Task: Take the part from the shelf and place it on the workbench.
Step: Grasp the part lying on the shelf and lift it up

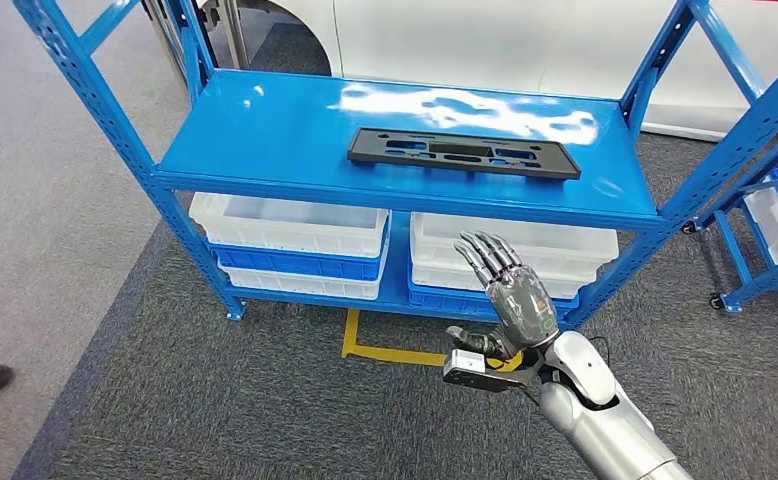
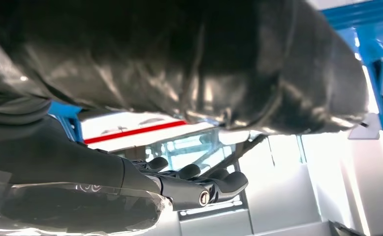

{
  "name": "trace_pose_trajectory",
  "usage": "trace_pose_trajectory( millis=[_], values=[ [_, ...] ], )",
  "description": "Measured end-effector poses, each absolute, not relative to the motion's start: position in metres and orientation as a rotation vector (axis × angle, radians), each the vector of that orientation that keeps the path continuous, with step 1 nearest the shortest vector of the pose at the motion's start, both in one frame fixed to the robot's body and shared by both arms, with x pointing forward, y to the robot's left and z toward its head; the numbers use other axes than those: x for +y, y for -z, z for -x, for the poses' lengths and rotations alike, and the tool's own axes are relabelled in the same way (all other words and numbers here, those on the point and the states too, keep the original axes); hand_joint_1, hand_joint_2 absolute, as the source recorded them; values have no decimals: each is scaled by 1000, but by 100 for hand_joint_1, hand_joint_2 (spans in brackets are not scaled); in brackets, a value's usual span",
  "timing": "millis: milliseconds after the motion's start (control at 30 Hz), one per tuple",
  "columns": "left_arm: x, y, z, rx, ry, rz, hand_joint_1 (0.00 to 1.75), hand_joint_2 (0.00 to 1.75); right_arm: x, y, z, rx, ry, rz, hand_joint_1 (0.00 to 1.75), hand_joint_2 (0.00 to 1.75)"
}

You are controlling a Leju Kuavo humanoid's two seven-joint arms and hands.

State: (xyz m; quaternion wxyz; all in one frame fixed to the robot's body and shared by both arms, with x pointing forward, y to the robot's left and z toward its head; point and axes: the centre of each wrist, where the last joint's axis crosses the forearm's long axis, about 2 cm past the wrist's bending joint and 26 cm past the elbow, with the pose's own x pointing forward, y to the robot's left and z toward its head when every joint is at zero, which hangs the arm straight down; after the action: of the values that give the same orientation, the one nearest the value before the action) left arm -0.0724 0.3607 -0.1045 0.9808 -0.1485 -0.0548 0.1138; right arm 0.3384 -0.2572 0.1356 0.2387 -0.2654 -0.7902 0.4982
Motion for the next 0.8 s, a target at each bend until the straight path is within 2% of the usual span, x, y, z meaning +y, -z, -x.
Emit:
trace_pose_trajectory(
  millis=[800],
  values=[
    [355, 105, 72, -109, -235, 296, 0, 0, -262, -133, -338, -2144, -1378, 726, 0, 0]
  ],
)
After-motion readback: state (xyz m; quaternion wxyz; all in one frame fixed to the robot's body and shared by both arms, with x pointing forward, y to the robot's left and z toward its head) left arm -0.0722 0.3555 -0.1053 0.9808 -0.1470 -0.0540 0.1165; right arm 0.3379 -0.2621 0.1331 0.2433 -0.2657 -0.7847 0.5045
